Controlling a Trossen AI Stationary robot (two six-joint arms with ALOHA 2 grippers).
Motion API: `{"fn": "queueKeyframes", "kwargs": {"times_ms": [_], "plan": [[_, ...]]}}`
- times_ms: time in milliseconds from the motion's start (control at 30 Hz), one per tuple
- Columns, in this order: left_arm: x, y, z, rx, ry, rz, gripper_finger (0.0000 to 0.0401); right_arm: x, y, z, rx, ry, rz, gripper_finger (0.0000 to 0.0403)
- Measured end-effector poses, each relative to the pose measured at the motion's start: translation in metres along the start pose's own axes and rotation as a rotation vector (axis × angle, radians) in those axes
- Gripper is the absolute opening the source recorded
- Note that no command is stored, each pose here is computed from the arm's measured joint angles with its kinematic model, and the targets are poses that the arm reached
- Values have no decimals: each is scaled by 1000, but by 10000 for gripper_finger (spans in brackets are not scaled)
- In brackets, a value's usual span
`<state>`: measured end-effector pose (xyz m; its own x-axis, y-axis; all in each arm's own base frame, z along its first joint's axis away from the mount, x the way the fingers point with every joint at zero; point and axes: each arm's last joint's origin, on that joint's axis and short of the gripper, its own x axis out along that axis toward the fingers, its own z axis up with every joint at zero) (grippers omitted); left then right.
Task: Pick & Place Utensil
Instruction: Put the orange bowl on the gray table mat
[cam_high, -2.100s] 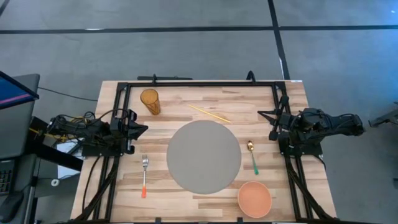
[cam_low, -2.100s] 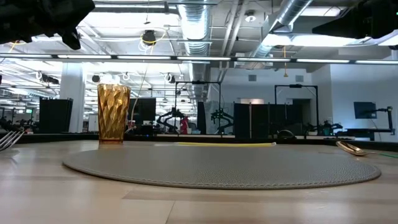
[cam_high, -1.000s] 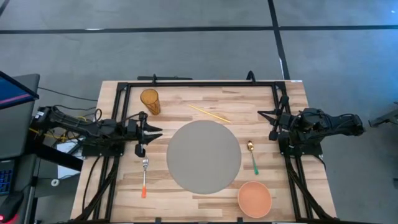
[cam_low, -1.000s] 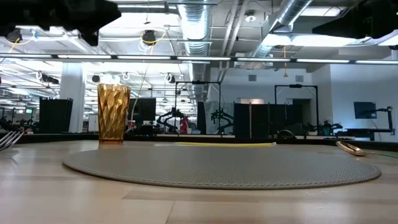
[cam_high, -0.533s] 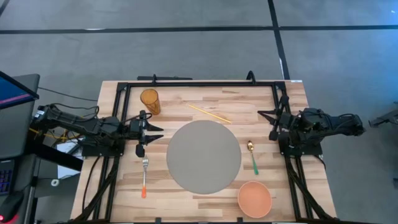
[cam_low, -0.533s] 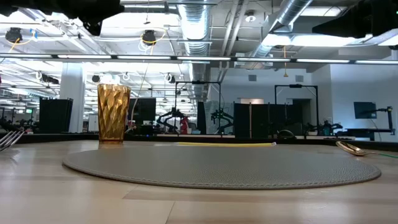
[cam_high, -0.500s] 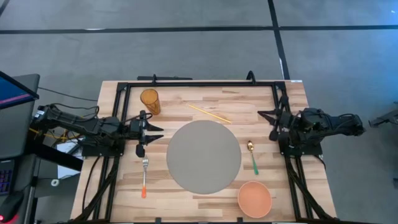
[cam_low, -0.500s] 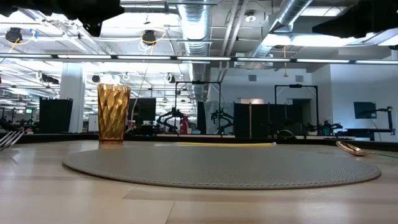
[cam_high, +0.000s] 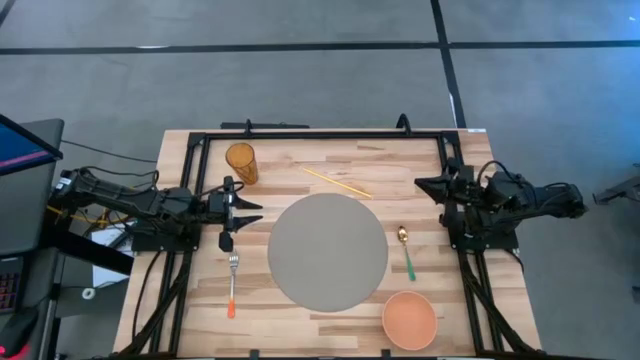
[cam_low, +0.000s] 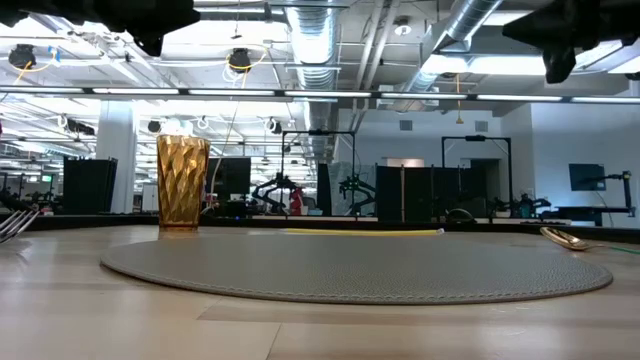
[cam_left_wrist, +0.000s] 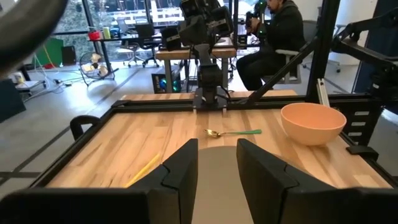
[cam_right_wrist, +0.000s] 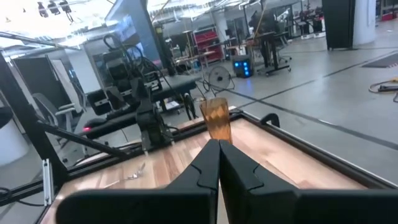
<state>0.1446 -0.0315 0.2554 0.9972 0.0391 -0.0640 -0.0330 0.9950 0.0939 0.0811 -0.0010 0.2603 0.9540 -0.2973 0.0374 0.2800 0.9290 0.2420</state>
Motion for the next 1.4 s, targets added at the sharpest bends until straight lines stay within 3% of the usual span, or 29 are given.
{"fn": "queueKeyframes", "kwargs": {"times_ms": [267, 400, 633, 867, 1033, 1233, 1400], "plan": [[0, 0, 0, 0, -1, 0, 113, 0, 0, 4, 19, -37, -5, 0], [0, 0, 0, 0, -2, 0, 113, 0, 1, 11, 131, -105, 21, 0], [0, 0, 0, -1, -3, 0, 113, 6, 19, 22, 41, -177, 304, 0], [0, 0, 1, -3, -9, 1, 113, 43, 49, 9, -61, 77, 353, 0], [0, 1, 1, -4, -10, 39, 113, 59, 76, 32, -174, 143, 391, 7], [0, 2, 1, -4, -9, 53, 113, 71, 98, 52, -142, 352, 380, 60], [0, 2, 1, -4, -8, 53, 113, 79, 112, 33, -117, 509, 372, 118]]}}
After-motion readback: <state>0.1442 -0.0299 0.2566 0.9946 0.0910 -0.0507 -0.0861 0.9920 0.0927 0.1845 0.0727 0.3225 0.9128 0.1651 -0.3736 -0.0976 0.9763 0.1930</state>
